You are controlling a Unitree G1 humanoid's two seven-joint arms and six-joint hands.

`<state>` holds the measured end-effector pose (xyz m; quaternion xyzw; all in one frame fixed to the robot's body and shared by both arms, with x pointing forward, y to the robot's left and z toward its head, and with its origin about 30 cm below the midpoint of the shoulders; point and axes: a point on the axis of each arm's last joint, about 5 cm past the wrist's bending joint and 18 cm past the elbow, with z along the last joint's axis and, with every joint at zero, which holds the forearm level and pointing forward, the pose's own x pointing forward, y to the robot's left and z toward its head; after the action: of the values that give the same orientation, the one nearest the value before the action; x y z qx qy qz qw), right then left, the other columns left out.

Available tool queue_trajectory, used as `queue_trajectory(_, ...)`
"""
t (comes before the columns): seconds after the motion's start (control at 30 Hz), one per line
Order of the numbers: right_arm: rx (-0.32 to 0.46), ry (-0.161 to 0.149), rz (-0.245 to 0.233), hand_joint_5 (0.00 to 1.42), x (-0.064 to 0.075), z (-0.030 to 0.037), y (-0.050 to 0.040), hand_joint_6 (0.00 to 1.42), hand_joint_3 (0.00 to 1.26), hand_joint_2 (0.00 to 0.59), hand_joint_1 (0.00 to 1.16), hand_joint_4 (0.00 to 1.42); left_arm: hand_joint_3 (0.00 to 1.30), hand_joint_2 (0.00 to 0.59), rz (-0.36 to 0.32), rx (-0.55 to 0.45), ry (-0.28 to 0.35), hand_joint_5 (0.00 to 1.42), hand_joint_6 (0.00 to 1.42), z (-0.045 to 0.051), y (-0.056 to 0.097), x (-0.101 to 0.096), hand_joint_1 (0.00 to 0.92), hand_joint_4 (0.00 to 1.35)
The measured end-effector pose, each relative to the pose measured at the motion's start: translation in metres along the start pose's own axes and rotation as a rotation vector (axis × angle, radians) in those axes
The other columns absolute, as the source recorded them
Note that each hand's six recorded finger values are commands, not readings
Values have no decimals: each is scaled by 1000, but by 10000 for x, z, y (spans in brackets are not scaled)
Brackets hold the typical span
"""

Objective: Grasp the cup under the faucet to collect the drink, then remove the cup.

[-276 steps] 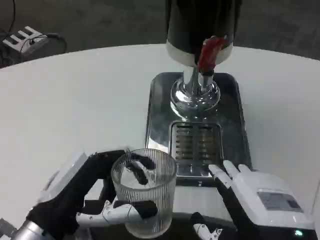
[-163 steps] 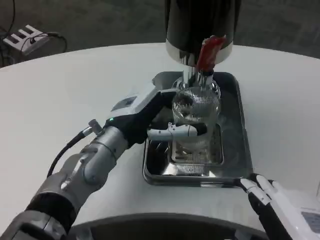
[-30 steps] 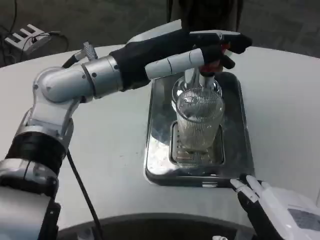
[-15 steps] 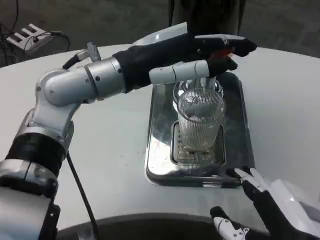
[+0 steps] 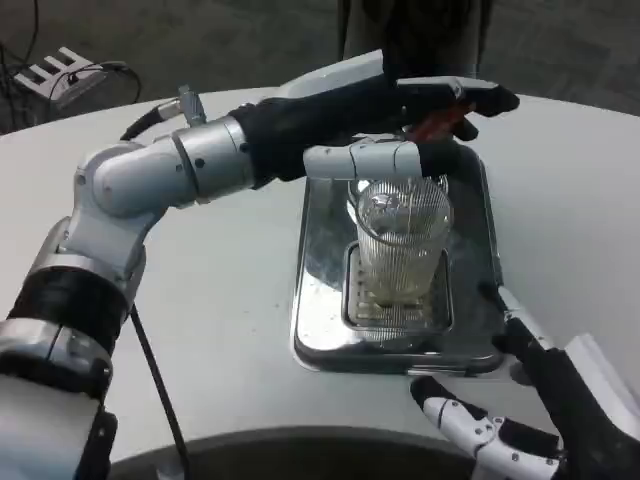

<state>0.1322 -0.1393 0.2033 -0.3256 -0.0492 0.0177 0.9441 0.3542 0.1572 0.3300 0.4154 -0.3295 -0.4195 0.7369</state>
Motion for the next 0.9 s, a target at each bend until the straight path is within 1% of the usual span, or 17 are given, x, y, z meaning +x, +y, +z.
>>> queue_trajectory(0.03,18,-3,-8,122,43,-16,11,195,0,264,637,2,169,1,-1,3,-1,195,207,0,-1,-2,0,91)
queue_trajectory(0.1,39,-14,-17,122,99,-27,20,197,0,253,656,1,169,0,0,4,0,192,207,-3,-1,-9,0,91)
queue_trajectory(0.13,55,-20,-27,113,176,-46,39,197,0,246,666,0,169,0,1,4,0,191,207,-4,-2,-13,0,91)
queue_trajectory(0.2,71,-28,-35,111,238,-60,65,197,0,244,670,0,169,0,2,6,-5,177,207,-6,-8,-16,0,90)
queue_trajectory(0.23,75,-29,-40,109,257,-62,73,194,0,232,679,0,169,0,2,8,-7,176,207,-5,-9,-17,0,88)
queue_trajectory(0.27,77,-33,-53,101,288,-70,93,184,0,228,685,0,169,0,3,8,-9,167,207,-7,-12,-21,0,84)
queue_trajectory(0.33,78,-34,-89,90,359,-84,120,179,0,220,694,0,169,0,6,7,-13,153,198,-13,-22,-28,0,82)
queue_trajectory(0.4,82,-35,-92,79,386,-95,135,165,0,218,700,0,169,0,7,7,-15,140,184,-15,-25,-34,0,81)
queue_trajectory(0.43,90,-32,-93,76,444,-116,169,160,0,206,707,0,169,0,13,2,-17,138,181,-24,-33,-46,0,81)
queue_trajectory(0.5,104,-26,-89,75,483,-142,204,155,0,202,710,0,169,0,17,-1,-20,137,178,-30,-42,-55,0,81)
queue_trajectory(0.53,105,-26,-94,74,510,-151,217,153,0,202,710,0,169,0,18,0,-21,137,176,-29,-42,-56,0,81)
queue_trajectory(0.57,105,-26,-96,74,517,-152,218,152,0,201,711,0,169,0,18,0,-22,137,174,-28,-42,-55,0,81)
queue_trajectory(0.63,120,-43,-124,73,592,-160,250,149,0,201,712,0,169,0,17,3,-23,135,170,-27,-39,-61,0,81)
queue_trajectory(0.73,130,-55,-145,73,655,-162,267,147,0,200,713,0,169,0,16,5,-24,130,167,-27,-34,-68,0,81)
queue_trajectory(0.8,138,-58,-160,81,728,-170,273,153,0,200,715,1,169,0,18,4,-25,115,154,-28,-32,-73,0,81)
queue_trajectory(0.9,144,-58,-178,94,798,-168,281,171,0,197,727,2,177,0,17,2,-27,92,147,-28,-29,-77,0,81)
